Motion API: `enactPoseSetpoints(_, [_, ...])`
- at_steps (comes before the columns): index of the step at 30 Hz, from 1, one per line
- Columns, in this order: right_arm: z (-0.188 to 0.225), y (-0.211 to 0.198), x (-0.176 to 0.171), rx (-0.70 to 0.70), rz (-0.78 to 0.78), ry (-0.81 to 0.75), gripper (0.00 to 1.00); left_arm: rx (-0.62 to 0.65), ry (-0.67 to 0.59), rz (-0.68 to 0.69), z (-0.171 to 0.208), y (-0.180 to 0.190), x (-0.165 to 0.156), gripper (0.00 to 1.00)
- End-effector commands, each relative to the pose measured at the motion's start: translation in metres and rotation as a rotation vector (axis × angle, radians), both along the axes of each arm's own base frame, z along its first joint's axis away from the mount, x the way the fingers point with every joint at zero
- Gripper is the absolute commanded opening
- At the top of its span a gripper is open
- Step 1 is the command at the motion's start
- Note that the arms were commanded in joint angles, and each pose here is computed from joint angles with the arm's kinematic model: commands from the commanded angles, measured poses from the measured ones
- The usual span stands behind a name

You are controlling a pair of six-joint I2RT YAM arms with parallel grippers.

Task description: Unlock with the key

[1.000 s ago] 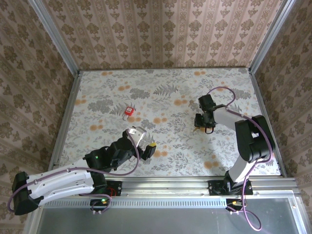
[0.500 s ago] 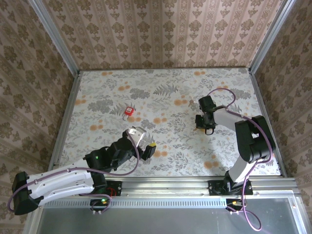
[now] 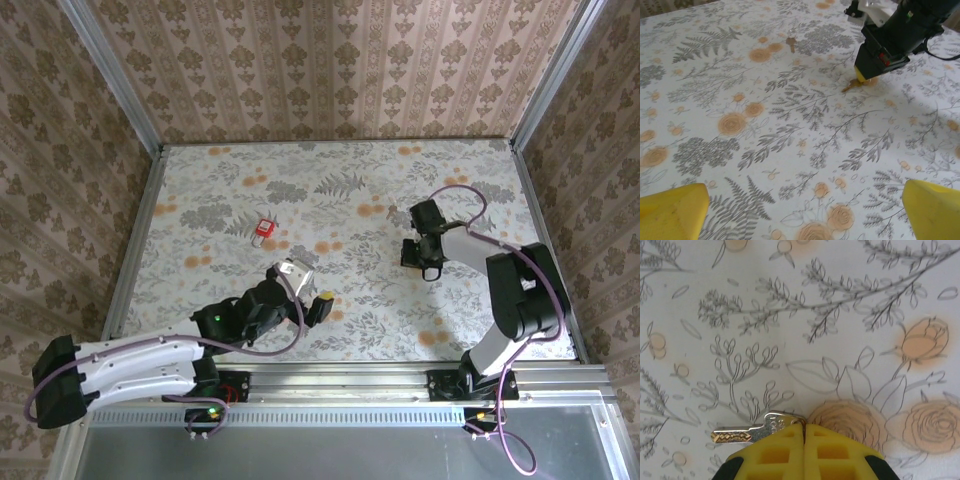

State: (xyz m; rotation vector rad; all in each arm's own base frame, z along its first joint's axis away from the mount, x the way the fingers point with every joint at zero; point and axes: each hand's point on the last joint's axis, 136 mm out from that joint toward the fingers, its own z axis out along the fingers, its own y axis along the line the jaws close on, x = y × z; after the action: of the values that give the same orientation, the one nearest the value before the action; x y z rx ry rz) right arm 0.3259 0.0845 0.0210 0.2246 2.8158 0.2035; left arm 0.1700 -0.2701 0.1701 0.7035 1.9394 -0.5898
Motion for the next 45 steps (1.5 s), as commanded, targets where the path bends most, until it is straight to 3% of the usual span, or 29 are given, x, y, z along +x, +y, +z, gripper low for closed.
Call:
enactPoseSetpoints(1, [0.017, 0.01, -0.008, 0.082, -0.003, -0.031, 0.0, -0.139, 0.012, -0.037, 0.023, -0.025, -0.003, 1.0])
enactPoseSetpoints(10, [0.092, 0.031, -0.014, 0.269, -0.001, -0.191, 0.0, -0.347, 0.079, -0.07, 0.048, -0.061, 0.0, 1.0])
enactPoseSetpoints(19, [0.145, 0.076, -0.034, 0.512, 0.069, -0.259, 0.0, -0.642, 0.265, -0.021, 0.074, -0.071, 0.018, 1.0])
enactPoseSetpoints(23, [0.153, 0.096, -0.044, 0.533, 0.118, -0.252, 0.0, -0.674, 0.312, -0.022, 0.076, -0.077, 0.022, 0.98])
enactPoseSetpoints(31, [0.158, 0.114, -0.056, 0.532, 0.163, -0.256, 0.0, -0.698, 0.442, 0.042, 0.044, -0.081, 0.037, 0.77])
enactPoseSetpoints(45, [0.152, 0.122, -0.06, 0.515, 0.194, -0.245, 0.0, -0.71, 0.515, 0.052, 0.027, -0.094, 0.046, 0.55])
